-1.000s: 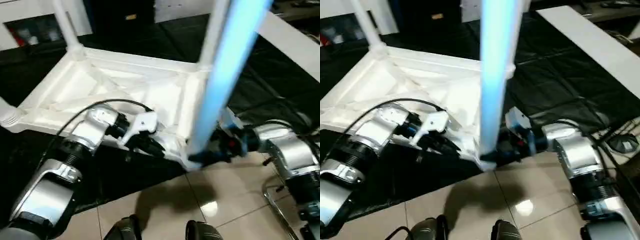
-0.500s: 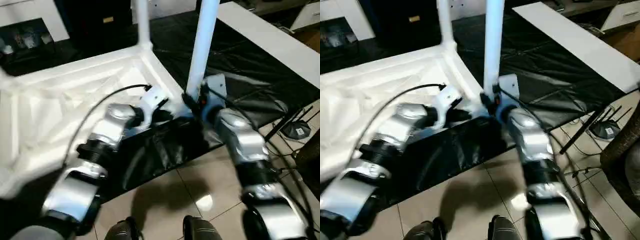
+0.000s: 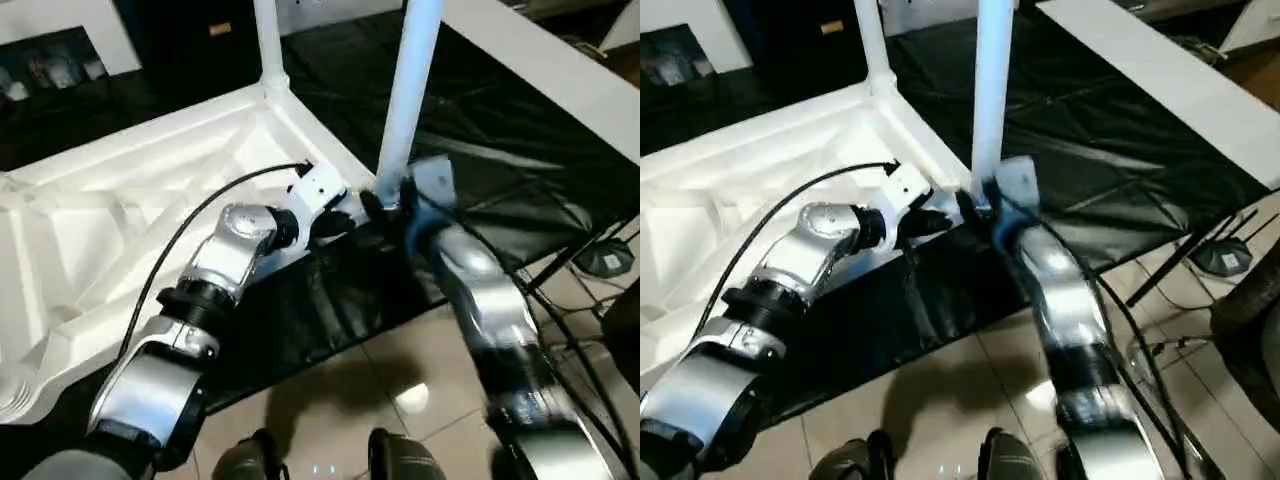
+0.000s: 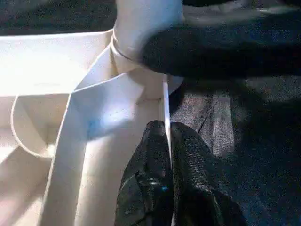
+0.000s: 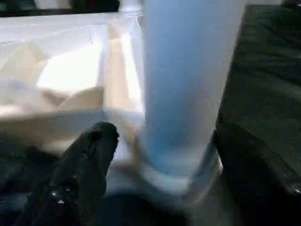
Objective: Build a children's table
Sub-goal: Rotate leg to tighten
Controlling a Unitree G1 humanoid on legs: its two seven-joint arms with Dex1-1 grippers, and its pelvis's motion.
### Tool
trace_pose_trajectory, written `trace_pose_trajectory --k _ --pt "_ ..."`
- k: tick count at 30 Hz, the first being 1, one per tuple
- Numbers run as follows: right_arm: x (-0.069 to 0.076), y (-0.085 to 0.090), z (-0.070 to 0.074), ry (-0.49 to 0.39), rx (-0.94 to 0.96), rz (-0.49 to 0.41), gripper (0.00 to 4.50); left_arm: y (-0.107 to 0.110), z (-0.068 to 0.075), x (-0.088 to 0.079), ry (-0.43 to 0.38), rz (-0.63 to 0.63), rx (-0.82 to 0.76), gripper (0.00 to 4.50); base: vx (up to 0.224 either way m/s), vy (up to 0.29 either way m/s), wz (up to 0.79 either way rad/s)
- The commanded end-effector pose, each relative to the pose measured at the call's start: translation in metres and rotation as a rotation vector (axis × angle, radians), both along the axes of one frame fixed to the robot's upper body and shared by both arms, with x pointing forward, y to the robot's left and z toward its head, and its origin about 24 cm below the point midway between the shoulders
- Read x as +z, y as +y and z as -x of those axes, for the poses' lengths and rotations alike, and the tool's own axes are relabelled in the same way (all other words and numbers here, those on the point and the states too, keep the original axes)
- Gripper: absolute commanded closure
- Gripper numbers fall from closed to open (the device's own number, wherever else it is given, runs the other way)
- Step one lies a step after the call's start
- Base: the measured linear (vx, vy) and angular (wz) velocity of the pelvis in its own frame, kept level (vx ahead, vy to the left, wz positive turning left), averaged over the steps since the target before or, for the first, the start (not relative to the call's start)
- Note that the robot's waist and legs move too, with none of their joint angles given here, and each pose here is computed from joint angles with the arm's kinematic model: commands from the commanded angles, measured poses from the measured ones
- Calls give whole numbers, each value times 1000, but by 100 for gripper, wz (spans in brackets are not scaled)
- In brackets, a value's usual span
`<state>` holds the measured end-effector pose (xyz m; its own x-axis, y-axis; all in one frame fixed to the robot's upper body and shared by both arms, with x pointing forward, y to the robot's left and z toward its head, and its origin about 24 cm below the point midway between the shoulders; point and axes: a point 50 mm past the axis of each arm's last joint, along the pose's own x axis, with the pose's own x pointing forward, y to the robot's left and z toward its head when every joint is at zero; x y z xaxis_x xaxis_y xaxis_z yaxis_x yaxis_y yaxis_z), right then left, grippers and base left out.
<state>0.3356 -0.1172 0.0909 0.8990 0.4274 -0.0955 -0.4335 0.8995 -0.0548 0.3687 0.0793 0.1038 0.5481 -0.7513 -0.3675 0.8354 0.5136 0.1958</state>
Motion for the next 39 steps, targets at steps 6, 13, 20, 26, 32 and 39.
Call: trace_pose_trajectory --k 6,13,20,26,32,39 --pt "5 -17 31 -55 39 -30 5 8 -5 13 -55 143 8 423 0 0 0" --pt "26 -16 52 -163 120 -128 0 16 0 24 -67 318 27 361 0 0 0" --pt "43 -6 56 -208 184 -183 0 38 13 23 -65 375 64 311 0 0 0" --pt "54 11 53 -215 296 -207 0 76 52 21 -33 378 92 269 0 0 0" --pt "51 35 41 -167 384 -158 0 95 101 26 78 359 6 224 0 0 0" --pt "38 46 8 -149 273 49 0 115 127 5 108 198 181 171 0 0 0"
